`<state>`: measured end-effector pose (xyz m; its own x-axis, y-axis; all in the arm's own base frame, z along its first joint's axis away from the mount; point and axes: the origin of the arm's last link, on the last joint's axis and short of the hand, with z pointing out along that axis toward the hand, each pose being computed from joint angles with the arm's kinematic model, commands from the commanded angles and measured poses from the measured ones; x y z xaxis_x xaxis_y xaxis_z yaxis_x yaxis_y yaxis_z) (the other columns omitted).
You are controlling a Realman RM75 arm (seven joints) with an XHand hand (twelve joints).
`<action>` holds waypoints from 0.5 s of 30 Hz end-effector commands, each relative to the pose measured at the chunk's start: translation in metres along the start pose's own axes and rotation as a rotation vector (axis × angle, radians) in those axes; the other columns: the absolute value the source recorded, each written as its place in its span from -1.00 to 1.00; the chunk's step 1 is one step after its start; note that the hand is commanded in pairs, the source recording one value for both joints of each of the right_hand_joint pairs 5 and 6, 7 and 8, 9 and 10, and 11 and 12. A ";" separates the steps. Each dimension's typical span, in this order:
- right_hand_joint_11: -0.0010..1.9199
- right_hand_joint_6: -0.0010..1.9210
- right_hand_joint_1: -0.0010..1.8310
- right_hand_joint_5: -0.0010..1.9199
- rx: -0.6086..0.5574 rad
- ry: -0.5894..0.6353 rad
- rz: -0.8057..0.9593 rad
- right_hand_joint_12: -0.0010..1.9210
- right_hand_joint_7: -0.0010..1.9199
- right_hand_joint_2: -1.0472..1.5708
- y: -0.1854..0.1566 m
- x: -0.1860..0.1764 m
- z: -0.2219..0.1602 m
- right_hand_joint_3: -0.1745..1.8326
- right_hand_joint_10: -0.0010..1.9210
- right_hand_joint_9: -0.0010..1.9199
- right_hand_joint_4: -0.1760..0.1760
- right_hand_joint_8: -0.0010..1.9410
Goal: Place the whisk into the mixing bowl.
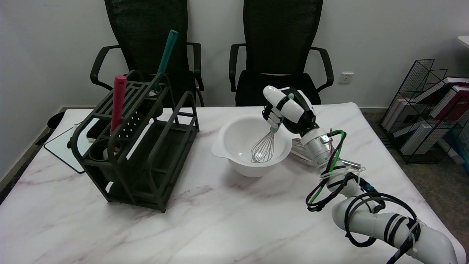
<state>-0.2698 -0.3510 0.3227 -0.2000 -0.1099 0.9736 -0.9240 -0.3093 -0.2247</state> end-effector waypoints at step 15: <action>1.00 1.00 0.20 1.00 0.031 0.036 0.026 1.00 1.00 0.86 0.003 0.003 0.020 -0.37 1.00 1.00 0.00 0.98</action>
<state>-0.2676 -0.3659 0.3187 -0.2147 -0.1102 0.9704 -0.9173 -0.3184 -0.2391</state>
